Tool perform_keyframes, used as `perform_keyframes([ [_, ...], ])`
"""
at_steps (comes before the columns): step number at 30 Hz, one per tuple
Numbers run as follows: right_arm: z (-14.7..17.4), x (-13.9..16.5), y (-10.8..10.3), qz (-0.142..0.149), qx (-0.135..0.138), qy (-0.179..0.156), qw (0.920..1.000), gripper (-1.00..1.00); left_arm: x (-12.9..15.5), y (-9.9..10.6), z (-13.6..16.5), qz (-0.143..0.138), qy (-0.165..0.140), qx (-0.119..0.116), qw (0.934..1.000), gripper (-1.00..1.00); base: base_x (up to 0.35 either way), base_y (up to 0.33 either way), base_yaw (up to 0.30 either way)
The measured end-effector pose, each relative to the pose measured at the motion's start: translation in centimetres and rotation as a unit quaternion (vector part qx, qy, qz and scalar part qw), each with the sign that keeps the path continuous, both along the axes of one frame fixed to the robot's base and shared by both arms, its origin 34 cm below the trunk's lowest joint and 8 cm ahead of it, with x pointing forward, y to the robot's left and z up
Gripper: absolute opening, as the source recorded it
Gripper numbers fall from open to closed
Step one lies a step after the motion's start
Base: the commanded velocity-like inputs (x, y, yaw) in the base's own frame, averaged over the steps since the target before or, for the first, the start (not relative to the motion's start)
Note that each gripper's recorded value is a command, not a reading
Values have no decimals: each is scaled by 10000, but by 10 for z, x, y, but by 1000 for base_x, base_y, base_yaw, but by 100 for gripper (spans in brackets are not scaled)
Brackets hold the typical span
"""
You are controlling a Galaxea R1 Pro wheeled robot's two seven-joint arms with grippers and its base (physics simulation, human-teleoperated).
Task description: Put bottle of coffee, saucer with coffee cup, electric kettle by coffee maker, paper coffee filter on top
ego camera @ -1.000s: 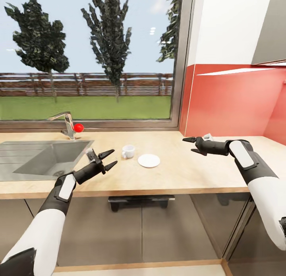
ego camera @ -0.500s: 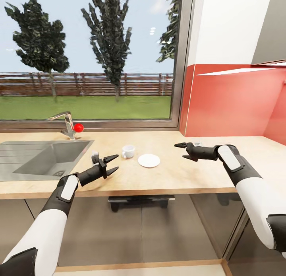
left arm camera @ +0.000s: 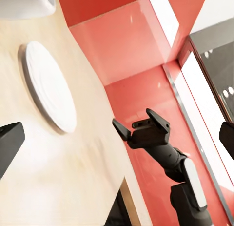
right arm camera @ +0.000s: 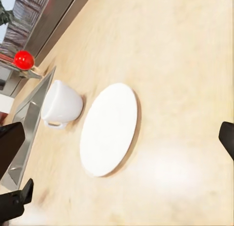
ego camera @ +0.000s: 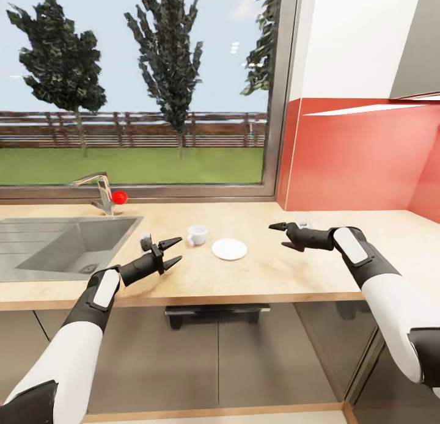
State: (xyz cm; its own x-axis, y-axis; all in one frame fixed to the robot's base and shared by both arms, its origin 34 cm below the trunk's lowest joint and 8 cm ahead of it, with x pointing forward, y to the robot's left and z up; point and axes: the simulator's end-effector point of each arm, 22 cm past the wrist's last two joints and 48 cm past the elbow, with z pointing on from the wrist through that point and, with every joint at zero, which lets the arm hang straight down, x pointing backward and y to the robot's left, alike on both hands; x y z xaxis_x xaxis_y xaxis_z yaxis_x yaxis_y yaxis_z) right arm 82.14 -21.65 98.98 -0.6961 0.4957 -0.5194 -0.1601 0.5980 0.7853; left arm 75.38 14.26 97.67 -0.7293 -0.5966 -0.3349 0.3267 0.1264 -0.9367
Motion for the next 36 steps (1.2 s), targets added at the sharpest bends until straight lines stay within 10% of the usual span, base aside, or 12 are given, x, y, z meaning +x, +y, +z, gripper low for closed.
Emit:
perform_keyframes([
  [19, -21, -2, 28, 112, 171, 252, 9995, 100, 0, -3, -7, -11, 78, -26, 10000, 100, 150, -1, 0],
  [36, -34, -7, 74, 317, 375, 424, 9979, 100, -13, -75, -13, -507, 97, -45, 9987, 100, 2, 0, 0],
])
